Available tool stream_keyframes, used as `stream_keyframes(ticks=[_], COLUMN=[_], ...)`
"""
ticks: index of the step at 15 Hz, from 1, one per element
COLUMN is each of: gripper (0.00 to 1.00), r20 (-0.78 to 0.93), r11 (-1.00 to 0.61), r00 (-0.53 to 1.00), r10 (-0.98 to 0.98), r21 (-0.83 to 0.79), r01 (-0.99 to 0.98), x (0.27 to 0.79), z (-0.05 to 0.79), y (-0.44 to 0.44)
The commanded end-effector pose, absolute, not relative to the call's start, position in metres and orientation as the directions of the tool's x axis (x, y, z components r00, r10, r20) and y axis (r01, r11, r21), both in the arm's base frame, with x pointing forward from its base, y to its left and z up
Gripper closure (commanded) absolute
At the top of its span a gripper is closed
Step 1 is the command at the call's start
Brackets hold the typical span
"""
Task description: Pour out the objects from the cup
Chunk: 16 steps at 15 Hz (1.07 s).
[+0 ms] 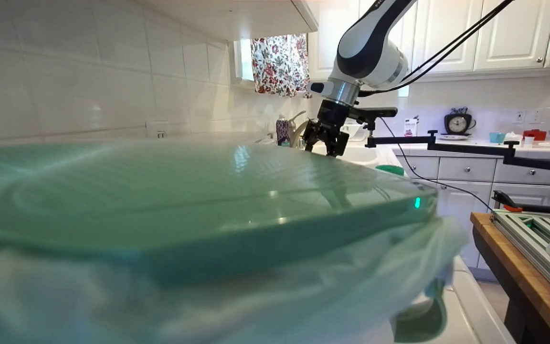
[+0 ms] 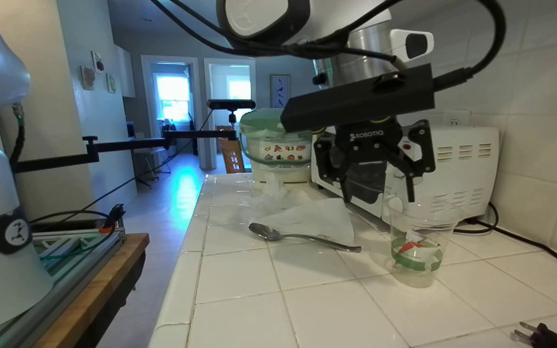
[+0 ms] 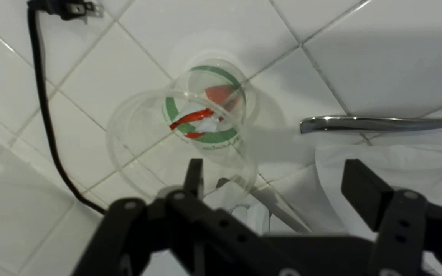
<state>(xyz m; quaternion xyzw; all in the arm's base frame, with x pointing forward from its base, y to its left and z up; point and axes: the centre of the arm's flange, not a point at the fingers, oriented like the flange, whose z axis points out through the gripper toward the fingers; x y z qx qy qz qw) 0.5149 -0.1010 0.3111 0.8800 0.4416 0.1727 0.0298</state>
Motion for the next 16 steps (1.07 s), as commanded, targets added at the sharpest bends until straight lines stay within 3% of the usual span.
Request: stream_keyframes(ticks=[1, 2, 6, 10, 16], gripper=[0.24, 0.21, 0.28, 0.55, 0.59], r20=[0.282, 0.279, 0.275, 0.272, 0.268], r11=[-0.584, -0.585, -0.582, -0.572, -0.554], r00=[0.524, 0.525, 0.524, 0.514, 0.495], r10=[0.804, 0.804, 0.806, 0.814, 0.827], r21=[0.21, 0.208, 0.206, 0.214, 0.228], r01=[0.784, 0.784, 0.787, 0.792, 0.801], x=[0.5227, 0.5229, 0.5248, 0.5262, 0.529], z=[0.3009, 0.2992, 0.2965, 0.2981, 0.2998], y=[-0.1101, -0.1114, -0.1139, -0.116, -0.1194])
